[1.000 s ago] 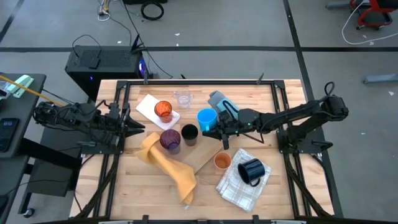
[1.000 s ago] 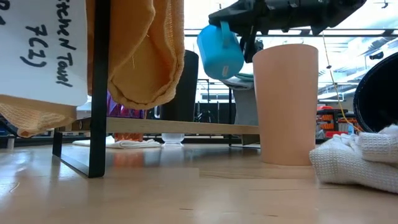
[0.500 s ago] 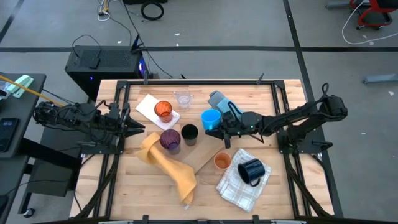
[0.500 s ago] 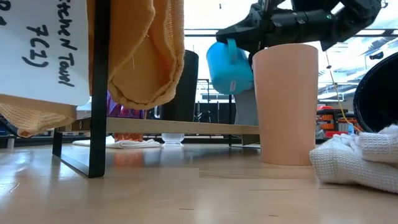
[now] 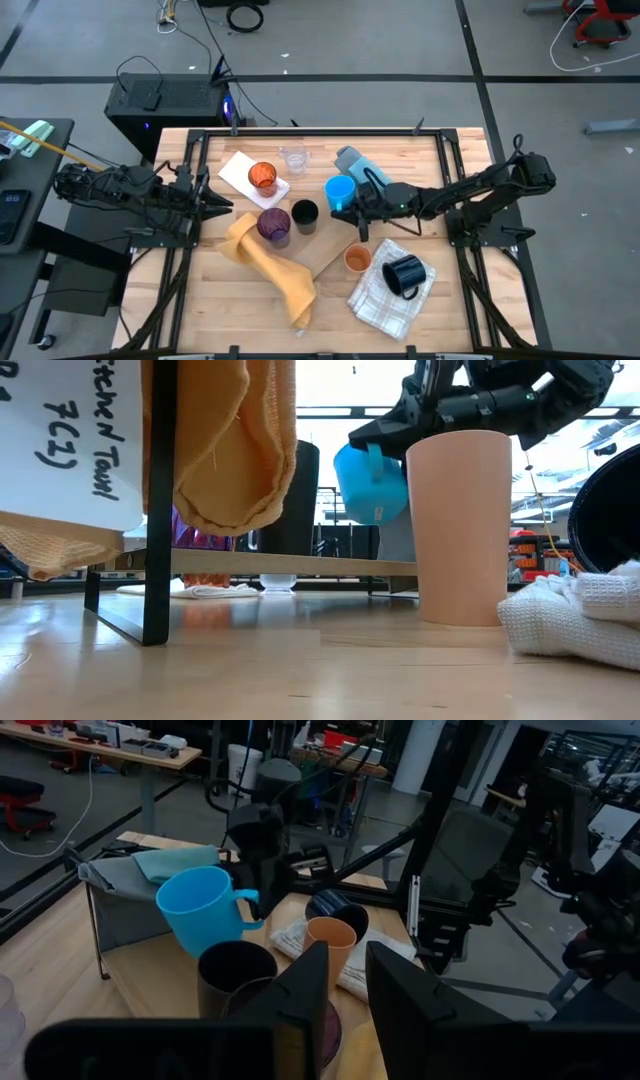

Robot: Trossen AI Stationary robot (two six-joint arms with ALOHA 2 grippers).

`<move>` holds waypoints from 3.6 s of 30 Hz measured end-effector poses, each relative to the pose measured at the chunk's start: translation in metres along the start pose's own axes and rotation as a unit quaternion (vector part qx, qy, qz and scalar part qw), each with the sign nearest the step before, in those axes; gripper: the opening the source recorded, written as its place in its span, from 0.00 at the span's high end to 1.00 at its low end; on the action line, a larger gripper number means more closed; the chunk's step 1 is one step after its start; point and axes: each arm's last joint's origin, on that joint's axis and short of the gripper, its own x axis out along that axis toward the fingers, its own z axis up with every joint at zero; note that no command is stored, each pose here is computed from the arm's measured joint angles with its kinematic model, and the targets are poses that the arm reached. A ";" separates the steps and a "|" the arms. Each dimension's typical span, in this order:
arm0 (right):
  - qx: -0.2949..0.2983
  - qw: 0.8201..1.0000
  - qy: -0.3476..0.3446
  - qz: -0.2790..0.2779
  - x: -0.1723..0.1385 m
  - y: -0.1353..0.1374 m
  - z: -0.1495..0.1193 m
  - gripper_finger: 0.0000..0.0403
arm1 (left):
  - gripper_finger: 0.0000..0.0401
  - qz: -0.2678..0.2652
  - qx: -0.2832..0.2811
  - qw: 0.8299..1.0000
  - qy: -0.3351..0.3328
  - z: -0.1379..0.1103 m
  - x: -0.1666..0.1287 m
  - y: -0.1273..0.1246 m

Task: Stack small to large cups/mugs on shelf
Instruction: Put the blue mug on the shelf

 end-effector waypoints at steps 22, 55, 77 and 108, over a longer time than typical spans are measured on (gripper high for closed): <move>-0.051 0.998 0.031 -0.013 0.027 -0.012 -0.033 0.97 | 0.81 0.001 0.009 1.000 0.004 -0.001 0.000 0.000; -0.040 0.998 0.041 -0.003 0.044 -0.016 -0.027 0.96 | 0.81 0.002 0.015 1.000 0.007 -0.001 0.000 0.000; -0.029 0.997 0.070 -0.005 0.043 -0.018 -0.032 0.92 | 0.82 0.005 0.017 1.000 0.018 -0.003 0.000 0.001; -0.026 0.995 0.098 -0.015 0.042 -0.022 -0.036 0.82 | 0.81 0.007 0.018 0.999 0.029 -0.006 0.000 0.002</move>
